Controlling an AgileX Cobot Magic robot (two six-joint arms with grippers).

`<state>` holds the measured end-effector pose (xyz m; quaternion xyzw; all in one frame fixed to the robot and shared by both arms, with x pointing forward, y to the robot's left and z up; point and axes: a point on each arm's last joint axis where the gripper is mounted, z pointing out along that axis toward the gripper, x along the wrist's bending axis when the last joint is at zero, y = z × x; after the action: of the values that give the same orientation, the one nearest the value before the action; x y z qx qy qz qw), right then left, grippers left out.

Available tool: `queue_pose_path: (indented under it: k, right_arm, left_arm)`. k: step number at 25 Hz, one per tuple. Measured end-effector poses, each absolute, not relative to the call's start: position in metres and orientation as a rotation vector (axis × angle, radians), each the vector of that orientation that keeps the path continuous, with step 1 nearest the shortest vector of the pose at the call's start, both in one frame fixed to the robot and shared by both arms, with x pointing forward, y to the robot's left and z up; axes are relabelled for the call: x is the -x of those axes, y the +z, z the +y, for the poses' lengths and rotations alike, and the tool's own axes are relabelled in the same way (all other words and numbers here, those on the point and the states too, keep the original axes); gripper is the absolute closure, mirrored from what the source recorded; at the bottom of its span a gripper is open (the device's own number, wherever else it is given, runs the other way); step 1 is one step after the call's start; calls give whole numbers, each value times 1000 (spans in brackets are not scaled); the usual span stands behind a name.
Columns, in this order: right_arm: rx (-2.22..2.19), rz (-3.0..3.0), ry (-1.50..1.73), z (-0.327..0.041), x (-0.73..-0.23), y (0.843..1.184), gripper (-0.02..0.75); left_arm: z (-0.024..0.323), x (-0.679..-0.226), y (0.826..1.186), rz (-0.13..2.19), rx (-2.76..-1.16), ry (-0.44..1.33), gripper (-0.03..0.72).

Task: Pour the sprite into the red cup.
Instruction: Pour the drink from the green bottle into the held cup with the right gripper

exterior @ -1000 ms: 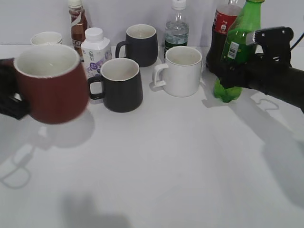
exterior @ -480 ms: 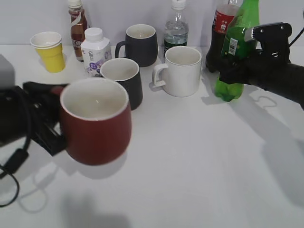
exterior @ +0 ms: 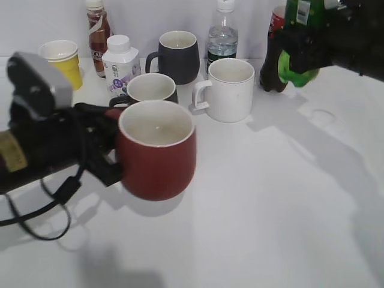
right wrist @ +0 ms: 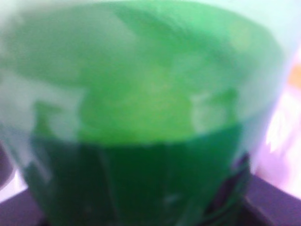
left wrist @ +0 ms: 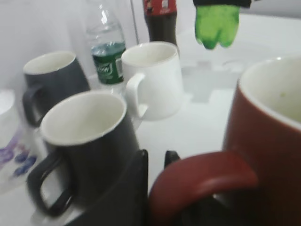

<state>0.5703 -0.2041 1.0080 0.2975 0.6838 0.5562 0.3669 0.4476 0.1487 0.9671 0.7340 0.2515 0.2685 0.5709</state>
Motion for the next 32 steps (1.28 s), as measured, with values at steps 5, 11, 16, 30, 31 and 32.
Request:
queue_pose_path:
  k: [5, 11, 16, 30, 31, 32]
  right_arm:
    - [-587, 1792, 1435, -197, -570, 1019, 297]
    - [-378, 1833, 1401, -189, -576, 1034, 297]
    - [-165, 1926, 1327, -183, -574, 1030, 299]
    - [363, 2042, 1049, -180, -562, 1013, 300]
    - [388, 2037, 1034, -180, -562, 1013, 300]
    - [409, 2032, 1020, -180, -562, 1013, 300]
  left_arm:
    - [133, -464, 965, 545, -1737, 617, 612]
    - [118, -487, 958, 536, -1747, 612, 613]
    - [109, -499, 949, 520, -1765, 599, 613]
    - [83, -499, 960, 388, -1734, 562, 613]
    - [79, -498, 961, 380, -1746, 557, 613]
    - [77, -498, 961, 380, -1759, 556, 613]
